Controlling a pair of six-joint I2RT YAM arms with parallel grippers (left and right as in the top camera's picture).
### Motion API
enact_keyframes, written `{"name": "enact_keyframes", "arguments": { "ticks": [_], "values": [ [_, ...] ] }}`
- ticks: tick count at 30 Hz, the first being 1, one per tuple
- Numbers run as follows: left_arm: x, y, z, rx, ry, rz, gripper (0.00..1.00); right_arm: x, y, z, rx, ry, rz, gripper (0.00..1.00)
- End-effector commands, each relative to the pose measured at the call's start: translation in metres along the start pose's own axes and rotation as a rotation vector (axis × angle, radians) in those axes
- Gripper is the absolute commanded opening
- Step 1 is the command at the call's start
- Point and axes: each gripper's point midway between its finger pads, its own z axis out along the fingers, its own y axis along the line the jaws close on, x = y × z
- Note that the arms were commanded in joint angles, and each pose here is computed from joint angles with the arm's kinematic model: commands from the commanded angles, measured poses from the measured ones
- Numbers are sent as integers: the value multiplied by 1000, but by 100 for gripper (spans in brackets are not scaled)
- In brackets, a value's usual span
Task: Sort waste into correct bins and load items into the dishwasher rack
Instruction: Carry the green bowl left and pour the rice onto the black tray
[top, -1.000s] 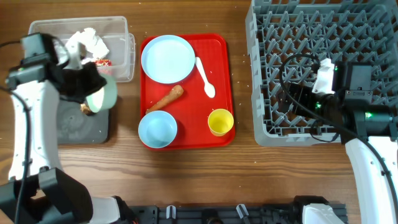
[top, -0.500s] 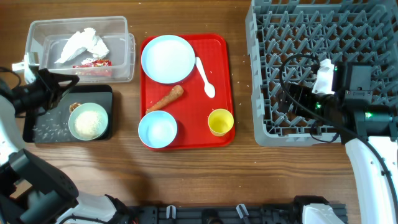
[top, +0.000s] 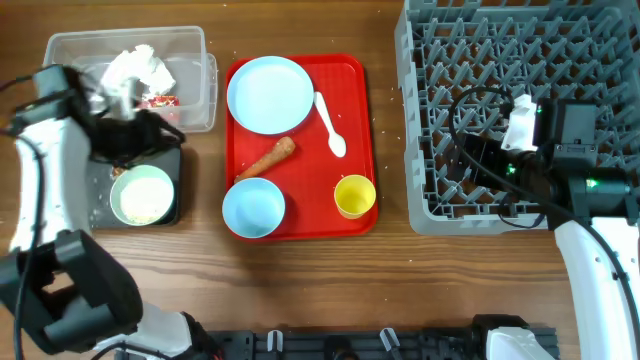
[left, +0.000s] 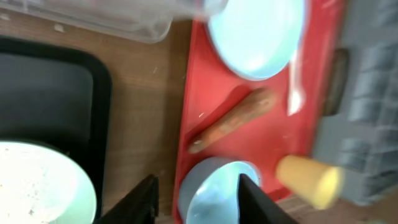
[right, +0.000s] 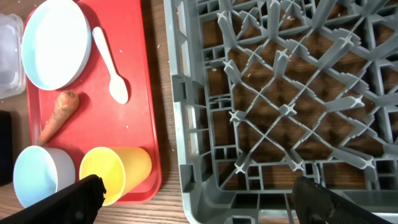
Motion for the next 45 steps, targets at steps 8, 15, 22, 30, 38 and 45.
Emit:
{"name": "enact_keyframes", "arguments": {
  "ticks": [8, 15, 22, 30, 38, 45],
  "values": [
    [5, 38, 8, -536, -21, -163, 44, 1, 0, 0, -3, 12, 32, 100],
    [22, 73, 30, -555, -20, -231, 46, 3, 1, 0, -4, 20, 47, 100],
    [23, 91, 43, -551, -72, -276, 36, 3, 1, 0, -4, 20, 47, 100],
    [29, 100, 59, -546, -94, -271, 11, 3, 1, 0, -4, 20, 47, 100],
    [23, 87, 56, -480, -114, -272, 4, 3, 1, 0, -4, 20, 47, 100],
    [-4, 27, 1, -326, -198, -220, 4, 3, 1, 0, -5, 20, 47, 100]
  ]
}}
